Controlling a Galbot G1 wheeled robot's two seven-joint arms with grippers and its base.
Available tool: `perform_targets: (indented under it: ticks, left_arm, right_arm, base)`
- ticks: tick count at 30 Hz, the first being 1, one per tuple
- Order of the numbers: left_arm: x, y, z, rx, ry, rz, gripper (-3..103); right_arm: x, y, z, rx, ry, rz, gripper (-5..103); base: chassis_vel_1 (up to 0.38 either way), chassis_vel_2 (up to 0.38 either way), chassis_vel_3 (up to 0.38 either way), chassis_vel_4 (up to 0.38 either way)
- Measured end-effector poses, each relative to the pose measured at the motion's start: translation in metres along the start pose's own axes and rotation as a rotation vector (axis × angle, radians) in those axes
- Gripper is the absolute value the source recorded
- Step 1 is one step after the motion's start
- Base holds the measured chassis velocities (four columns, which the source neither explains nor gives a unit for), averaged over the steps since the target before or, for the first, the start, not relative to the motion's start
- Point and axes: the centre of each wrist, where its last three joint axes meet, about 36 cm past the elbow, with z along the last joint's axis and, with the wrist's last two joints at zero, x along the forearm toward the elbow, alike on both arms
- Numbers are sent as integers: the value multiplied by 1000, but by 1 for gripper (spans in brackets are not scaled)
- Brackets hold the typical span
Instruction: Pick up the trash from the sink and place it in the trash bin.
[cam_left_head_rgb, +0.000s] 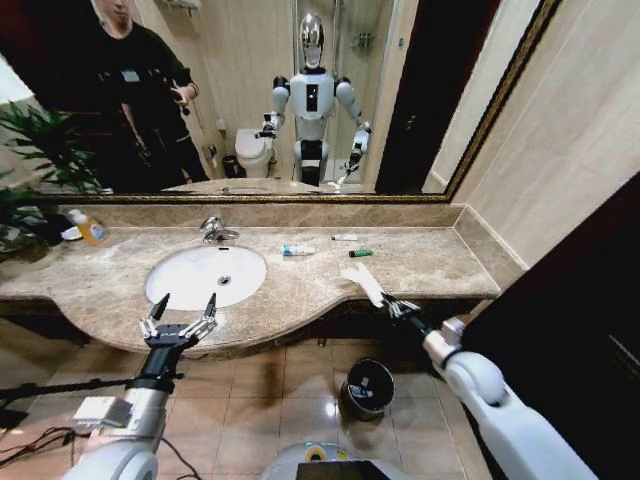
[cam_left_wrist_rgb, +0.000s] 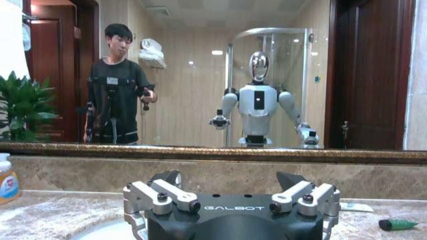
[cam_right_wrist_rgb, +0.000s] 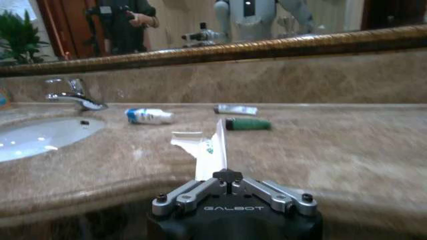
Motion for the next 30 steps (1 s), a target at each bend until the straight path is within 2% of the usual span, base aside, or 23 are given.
perform_targets:
  ticks: [8,13,15,16,18,20,30]
  left_arm:
    - [0,0,0,0,0,0,100]
    - [0,0,0,0,0,0,100]
    - [0,0,0,0,0,0,100]
    - [0,0,0,0,0,0,100]
    - [0,0,0,0,0,0,100]
    - [0,0,0,0,0,0,100]
    - [0,0,0,0,0,0,100]
  right_arm:
    - [41,8,31,-38,35,22,0]
    - [65,15,67,-50,80,45,0]
    - [66,15,72,-51,88,47,0]
    - [66,15,92,-56,116,58,0]
    - [64,13,101,-57,128,65,0]
    - [54,4,132,-49,165,97,0]
    - [23,-21,202,-30,245,158,0]
  base:
    - [0,0,0,0]
    - [0,0,0,0]
    - [0,0,0,0]
    - [0,0,0,0]
    - [0,0,0,0]
    - [0,0,0,0]
    - [0,0,0,0]
